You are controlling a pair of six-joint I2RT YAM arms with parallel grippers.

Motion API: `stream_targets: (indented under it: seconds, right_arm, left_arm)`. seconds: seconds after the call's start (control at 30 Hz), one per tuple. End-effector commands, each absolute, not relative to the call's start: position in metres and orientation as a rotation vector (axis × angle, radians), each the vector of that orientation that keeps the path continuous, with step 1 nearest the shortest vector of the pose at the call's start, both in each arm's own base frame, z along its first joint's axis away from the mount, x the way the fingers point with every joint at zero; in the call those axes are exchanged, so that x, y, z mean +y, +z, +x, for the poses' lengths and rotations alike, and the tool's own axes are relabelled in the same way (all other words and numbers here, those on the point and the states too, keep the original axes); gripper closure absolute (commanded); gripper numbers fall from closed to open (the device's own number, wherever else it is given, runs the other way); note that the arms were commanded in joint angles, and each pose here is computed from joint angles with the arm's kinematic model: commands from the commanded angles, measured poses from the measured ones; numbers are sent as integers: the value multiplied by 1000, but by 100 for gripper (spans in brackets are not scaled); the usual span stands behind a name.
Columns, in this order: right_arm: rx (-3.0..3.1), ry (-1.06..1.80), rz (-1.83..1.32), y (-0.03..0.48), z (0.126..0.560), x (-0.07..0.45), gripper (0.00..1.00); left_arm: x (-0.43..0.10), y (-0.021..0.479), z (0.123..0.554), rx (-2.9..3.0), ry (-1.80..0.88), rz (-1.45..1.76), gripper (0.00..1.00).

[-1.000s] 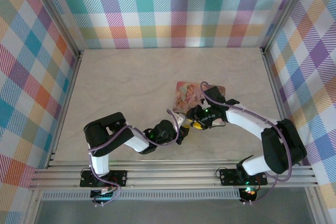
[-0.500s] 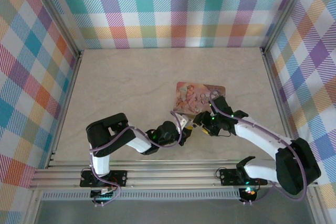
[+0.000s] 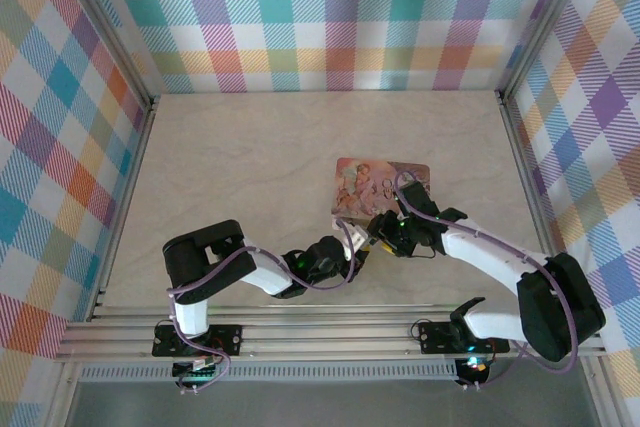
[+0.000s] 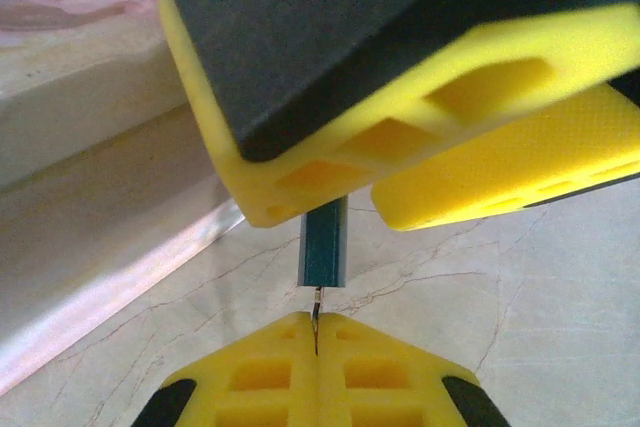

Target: Unlock a padlock with a key

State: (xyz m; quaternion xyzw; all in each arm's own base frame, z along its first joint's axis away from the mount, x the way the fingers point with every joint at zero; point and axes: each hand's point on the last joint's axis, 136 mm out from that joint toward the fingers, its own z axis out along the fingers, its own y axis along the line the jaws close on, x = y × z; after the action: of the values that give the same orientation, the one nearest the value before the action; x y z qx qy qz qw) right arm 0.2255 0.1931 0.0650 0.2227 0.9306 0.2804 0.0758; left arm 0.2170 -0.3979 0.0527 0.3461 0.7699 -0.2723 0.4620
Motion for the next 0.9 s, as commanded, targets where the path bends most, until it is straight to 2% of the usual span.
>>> stream_targets:
  seconds: [0.0,0.1,0.27,0.67,0.77,0.87]
  right_arm:
    - [2825,831,692,65,222,196,49]
    - [2824,835,703,64,223,196,50]
    - [2821,833,705,64,225,197,57]
    - [2816,795,720,60,225,193,58]
    - [2815,791,724,59,225,193,64]
    - [2814,788,729,59,225,192,76]
  left_arm:
    - [-408,69,210,1839,-673,887,100]
    - [-409,71,210,1833,-674,885,100]
    - [-411,74,209,1823,-682,882,100]
    - [-419,87,202,1806,-728,862,100]
    - [-422,89,200,1799,-724,869,100]
    - [-424,88,197,1797,-721,877,100]
